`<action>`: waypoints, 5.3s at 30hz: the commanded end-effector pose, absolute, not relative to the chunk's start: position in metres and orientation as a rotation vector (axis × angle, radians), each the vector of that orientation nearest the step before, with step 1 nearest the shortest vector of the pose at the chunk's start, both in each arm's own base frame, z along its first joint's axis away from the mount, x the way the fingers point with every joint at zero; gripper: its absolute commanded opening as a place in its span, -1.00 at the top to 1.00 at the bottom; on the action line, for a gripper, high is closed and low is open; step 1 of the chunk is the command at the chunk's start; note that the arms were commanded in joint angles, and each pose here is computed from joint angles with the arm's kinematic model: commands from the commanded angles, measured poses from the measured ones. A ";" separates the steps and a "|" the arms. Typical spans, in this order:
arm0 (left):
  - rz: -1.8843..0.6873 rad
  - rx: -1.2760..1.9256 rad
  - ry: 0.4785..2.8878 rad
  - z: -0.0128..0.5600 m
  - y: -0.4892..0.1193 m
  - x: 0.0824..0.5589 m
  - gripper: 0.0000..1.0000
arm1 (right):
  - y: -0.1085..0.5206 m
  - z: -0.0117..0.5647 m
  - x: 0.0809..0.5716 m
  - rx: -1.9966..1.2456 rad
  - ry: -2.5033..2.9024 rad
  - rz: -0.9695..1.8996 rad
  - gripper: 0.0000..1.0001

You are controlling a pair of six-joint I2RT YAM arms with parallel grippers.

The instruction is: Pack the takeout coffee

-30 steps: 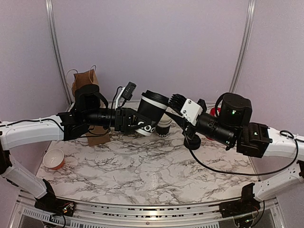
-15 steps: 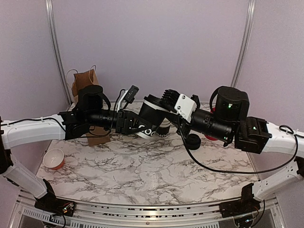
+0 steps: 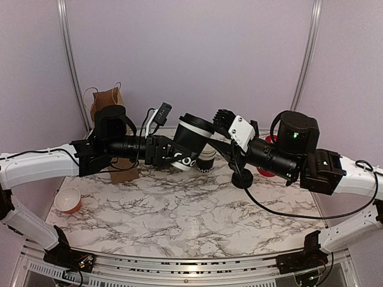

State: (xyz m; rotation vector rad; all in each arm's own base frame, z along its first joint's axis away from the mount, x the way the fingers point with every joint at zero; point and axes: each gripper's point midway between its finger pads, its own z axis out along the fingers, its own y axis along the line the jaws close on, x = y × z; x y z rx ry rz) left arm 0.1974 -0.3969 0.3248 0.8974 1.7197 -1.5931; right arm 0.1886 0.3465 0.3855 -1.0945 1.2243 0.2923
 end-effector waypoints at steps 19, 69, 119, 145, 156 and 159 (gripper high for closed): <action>-1.662 0.943 1.527 0.378 -0.405 0.185 -0.24 | 0.380 0.353 0.164 -1.288 1.230 0.307 0.64; -0.790 0.769 1.655 0.326 -0.367 0.258 -0.31 | 0.331 0.388 0.225 -1.008 1.525 0.686 -0.23; -0.535 1.020 1.620 0.286 -0.406 0.219 -0.33 | 0.367 0.342 0.222 -1.142 1.898 1.326 -1.00; -0.495 0.979 1.664 0.276 -0.399 0.225 -0.99 | 0.363 0.317 0.234 -1.074 1.991 1.245 -0.11; -0.495 0.968 1.700 0.263 -0.394 0.226 -0.98 | 0.307 0.265 0.253 -0.889 2.226 0.949 -0.10; -0.508 0.953 1.709 0.263 -0.393 0.228 -0.98 | 0.275 0.232 0.254 -0.795 2.345 0.773 -0.10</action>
